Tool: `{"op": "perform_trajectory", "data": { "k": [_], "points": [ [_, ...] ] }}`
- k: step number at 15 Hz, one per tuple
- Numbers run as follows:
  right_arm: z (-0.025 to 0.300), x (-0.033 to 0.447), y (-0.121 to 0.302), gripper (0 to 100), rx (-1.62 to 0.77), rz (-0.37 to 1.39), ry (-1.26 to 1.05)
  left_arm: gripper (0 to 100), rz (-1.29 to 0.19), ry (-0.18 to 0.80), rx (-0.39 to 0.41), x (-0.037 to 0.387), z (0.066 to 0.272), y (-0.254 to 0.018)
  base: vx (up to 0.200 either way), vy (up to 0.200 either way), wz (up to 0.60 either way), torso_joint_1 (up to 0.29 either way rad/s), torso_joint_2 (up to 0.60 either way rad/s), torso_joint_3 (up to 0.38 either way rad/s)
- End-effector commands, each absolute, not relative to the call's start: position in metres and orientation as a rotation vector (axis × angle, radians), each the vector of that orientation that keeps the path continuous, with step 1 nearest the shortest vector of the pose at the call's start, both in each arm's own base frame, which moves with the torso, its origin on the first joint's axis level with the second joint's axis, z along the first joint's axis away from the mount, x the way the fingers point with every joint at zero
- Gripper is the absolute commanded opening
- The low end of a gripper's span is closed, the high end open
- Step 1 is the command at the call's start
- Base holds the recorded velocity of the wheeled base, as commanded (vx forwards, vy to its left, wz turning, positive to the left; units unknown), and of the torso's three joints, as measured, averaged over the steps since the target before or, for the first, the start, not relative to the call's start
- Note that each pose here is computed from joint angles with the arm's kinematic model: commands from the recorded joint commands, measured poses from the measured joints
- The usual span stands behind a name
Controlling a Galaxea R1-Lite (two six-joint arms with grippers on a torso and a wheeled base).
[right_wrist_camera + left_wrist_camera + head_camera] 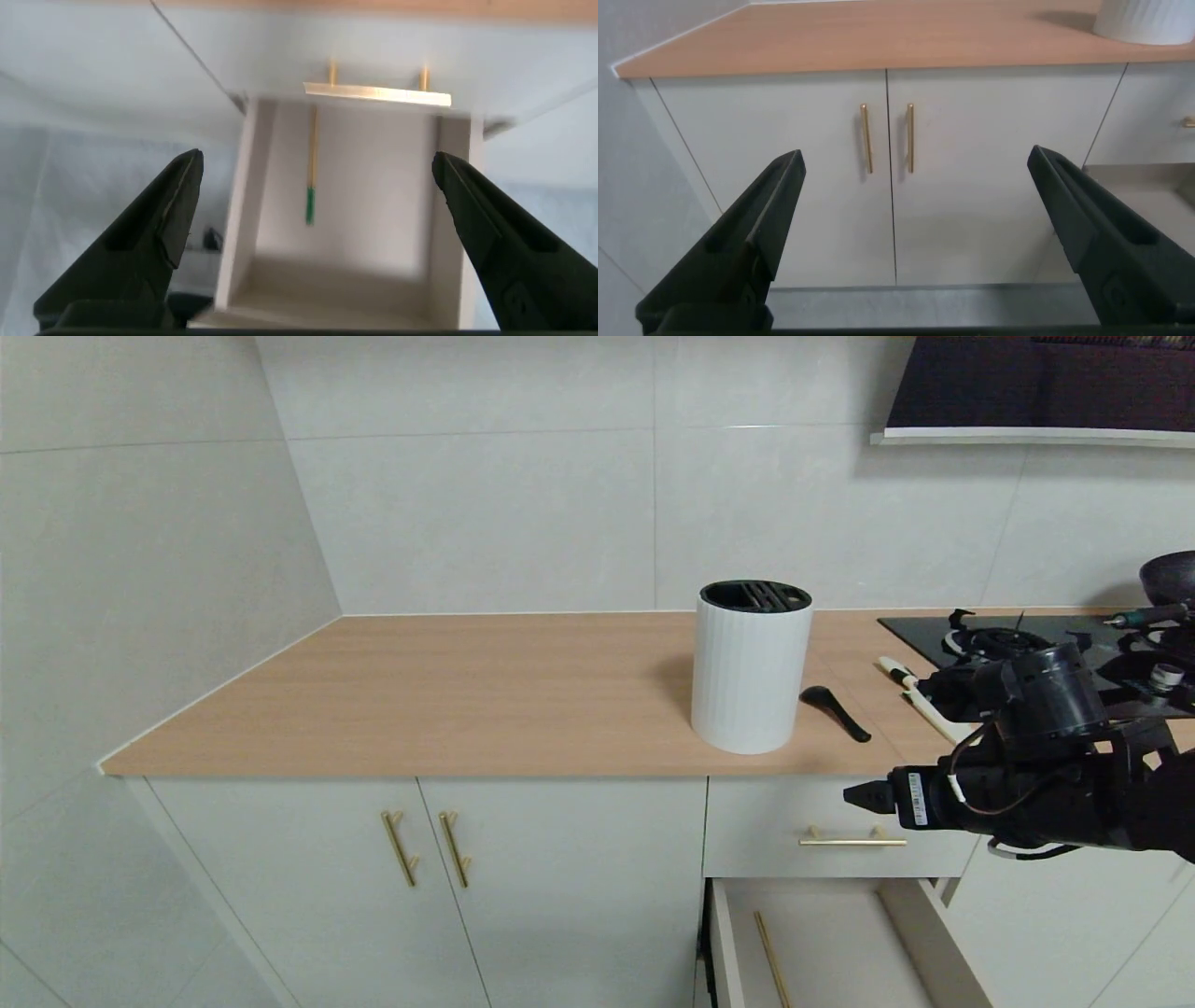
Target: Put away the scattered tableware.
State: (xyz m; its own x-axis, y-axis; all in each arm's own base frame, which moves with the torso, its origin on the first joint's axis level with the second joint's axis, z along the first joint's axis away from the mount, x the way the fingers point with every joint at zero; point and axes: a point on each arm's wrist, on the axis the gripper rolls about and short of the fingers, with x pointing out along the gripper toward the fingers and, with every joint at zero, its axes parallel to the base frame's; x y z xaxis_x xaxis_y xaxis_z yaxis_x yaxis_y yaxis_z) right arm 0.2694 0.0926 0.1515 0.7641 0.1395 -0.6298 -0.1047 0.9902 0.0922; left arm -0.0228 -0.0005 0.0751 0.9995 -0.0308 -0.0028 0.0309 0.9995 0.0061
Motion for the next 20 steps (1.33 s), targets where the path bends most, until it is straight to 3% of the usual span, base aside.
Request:
{"op": "perform_trajectory", "data": {
  "k": [1, 5, 10, 12, 15, 20],
  "points": [
    [0.144, 0.273, 0.094, 100, 0.047, 0.14, 0.668, 100, -0.031, 0.003, 0.006, -0.023, 0.075, -0.001, 0.0, 0.0, 0.0, 0.036, -0.07, -0.036],
    [0.147, 0.332, 0.077, 100, -0.016, 0.118, 0.461, 100, -0.031, 0.003, 0.006, -0.023, 0.075, -0.001, 0.0, 0.0, 0.0, 0.0, 0.0, 0.0],
    [0.143, 0.391, 0.058, 100, -0.077, 0.152, 0.401, 100, -0.031, 0.003, 0.006, -0.023, 0.075, -0.001, 0.0, 0.0, 0.0, 0.0, 0.0, 0.0],
    [0.142, 0.392, 0.058, 100, -0.077, 0.153, 0.399, 100, -0.031, 0.003, 0.006, -0.023, 0.075, -0.001, 0.0, 0.0, 0.0, 0.0, 0.0, 0.0],
    [0.101, 0.436, 0.055, 100, -0.067, 0.136, 0.433, 100, -0.031, 0.003, 0.006, -0.023, 0.075, -0.001, 0.0, 0.0, 0.0, 0.0, 0.0, 0.0],
    [0.083, 0.446, 0.056, 100, -0.071, 0.133, 0.454, 100, -0.031, 0.003, 0.008, -0.023, 0.075, -0.001, 0.0, 0.0, 0.0, 0.0, 0.0, 0.0]
  ]
}}
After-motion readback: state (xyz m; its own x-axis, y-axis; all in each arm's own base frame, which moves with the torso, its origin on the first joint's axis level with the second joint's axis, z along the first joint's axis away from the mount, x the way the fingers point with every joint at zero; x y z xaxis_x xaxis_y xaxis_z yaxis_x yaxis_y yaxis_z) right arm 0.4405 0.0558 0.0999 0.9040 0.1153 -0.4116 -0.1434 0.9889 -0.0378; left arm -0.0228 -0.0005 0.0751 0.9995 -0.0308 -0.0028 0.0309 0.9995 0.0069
